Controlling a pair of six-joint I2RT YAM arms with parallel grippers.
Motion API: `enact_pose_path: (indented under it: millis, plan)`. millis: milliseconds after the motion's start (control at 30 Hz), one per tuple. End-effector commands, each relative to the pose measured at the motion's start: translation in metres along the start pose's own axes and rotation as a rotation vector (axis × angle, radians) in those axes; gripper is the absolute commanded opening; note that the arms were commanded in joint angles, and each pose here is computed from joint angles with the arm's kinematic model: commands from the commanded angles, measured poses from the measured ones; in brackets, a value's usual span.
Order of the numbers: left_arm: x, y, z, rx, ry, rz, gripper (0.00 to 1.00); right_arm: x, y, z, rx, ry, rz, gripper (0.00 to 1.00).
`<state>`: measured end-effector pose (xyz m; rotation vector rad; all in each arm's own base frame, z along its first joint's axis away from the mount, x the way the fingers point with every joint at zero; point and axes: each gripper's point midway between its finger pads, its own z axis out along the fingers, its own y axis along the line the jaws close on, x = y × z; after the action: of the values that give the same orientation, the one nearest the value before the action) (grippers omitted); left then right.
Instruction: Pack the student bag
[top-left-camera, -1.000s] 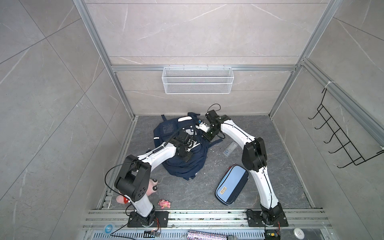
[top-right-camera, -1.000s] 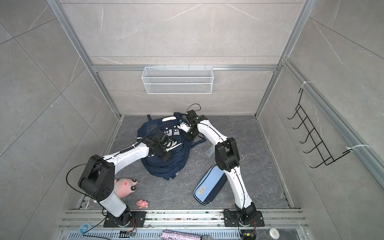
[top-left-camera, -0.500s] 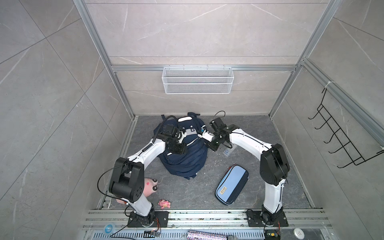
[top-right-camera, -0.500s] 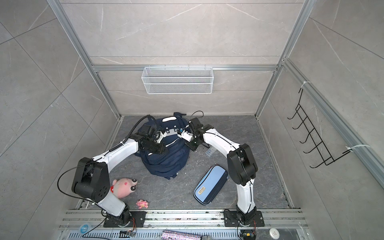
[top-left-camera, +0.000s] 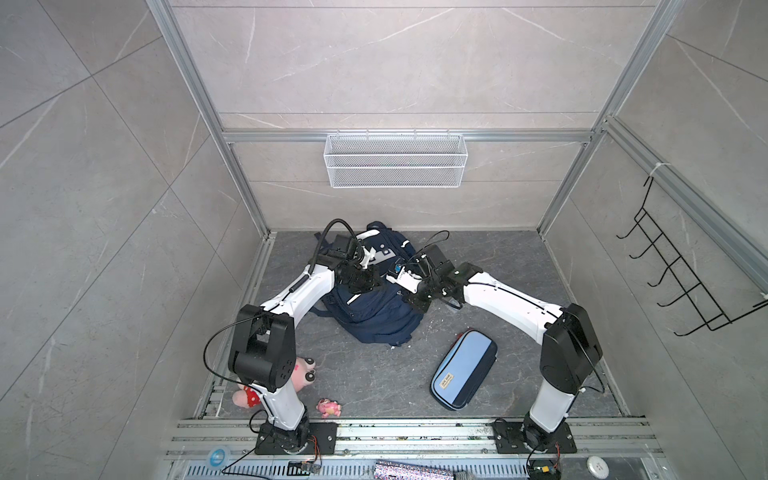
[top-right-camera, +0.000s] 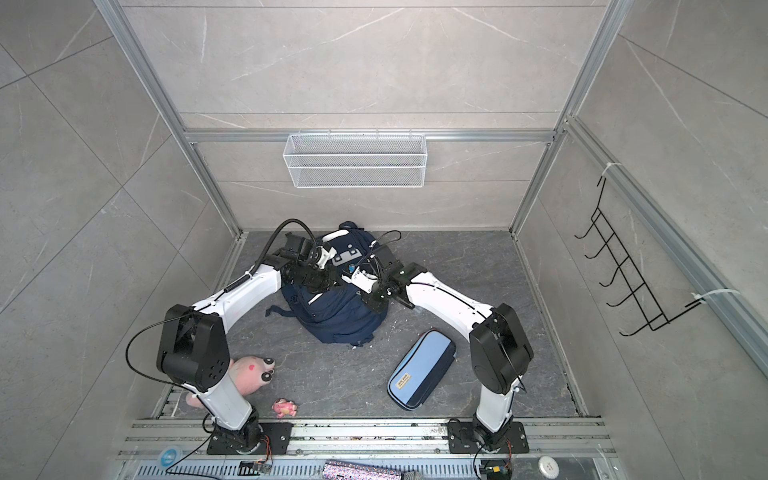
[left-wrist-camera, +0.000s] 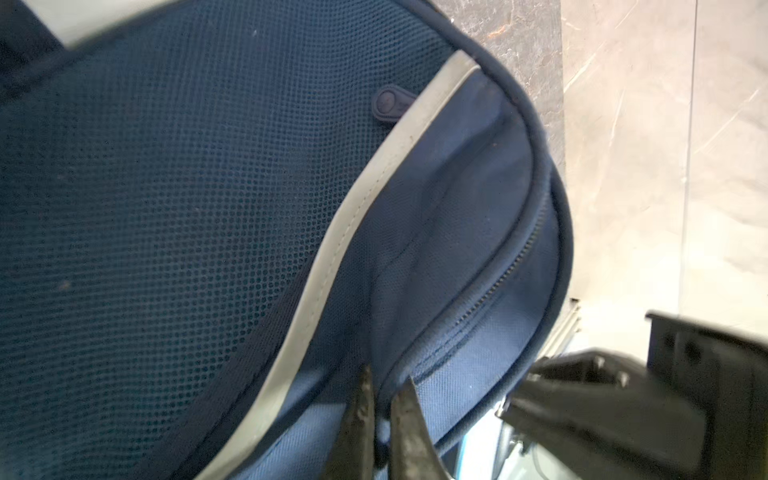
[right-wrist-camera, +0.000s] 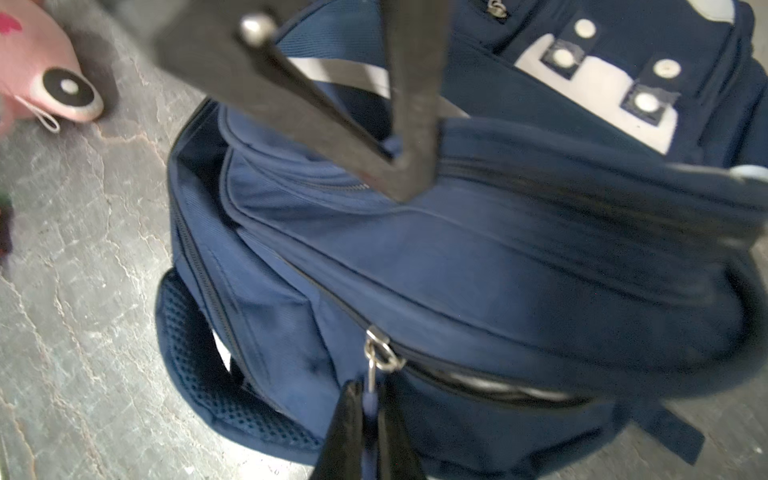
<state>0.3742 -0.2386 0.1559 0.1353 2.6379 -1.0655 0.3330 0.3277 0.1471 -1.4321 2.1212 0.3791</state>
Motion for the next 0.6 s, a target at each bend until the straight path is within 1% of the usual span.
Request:
enact_pose_path:
  millis: [0, 33, 100, 200, 333, 467, 533, 567]
  plan:
    - [-0.076, -0.048, -0.034, 0.157, -0.282, -0.003, 0.00, 0.033, 0.050, 0.008, -0.134, 0.141, -0.076, 0.00]
    - [-0.082, -0.046, -0.038, 0.138, -0.296, -0.043, 0.00, 0.034, 0.051, 0.008, -0.131, 0.136, -0.081, 0.00]
    - [-0.091, -0.036, -0.049, 0.069, -0.295, -0.166, 0.00, 0.033, 0.053, 0.008, -0.129, 0.118, -0.067, 0.00]
    - [-0.104, -0.039, -0.067, 0.085, -0.340, -0.268, 0.00, 0.032, 0.061, 0.011, -0.160, 0.072, -0.017, 0.00]
    - [-0.114, -0.052, -0.085, 0.109, -0.388, -0.330, 0.00, 0.028, 0.064, 0.014, -0.160, 0.003, 0.079, 0.00]
    - [-0.124, -0.059, -0.100, 0.124, -0.446, -0.389, 0.00, 0.023, 0.059, 0.016, -0.123, -0.052, 0.155, 0.00]
    - [-0.127, -0.059, -0.104, 0.121, -0.467, -0.425, 0.00, 0.019, 0.060, 0.018, -0.127, -0.079, 0.180, 0.00]
    - [-0.128, -0.056, -0.106, 0.119, -0.484, -0.456, 0.00, 0.017, 0.064, 0.021, -0.135, -0.081, 0.171, 0.00]
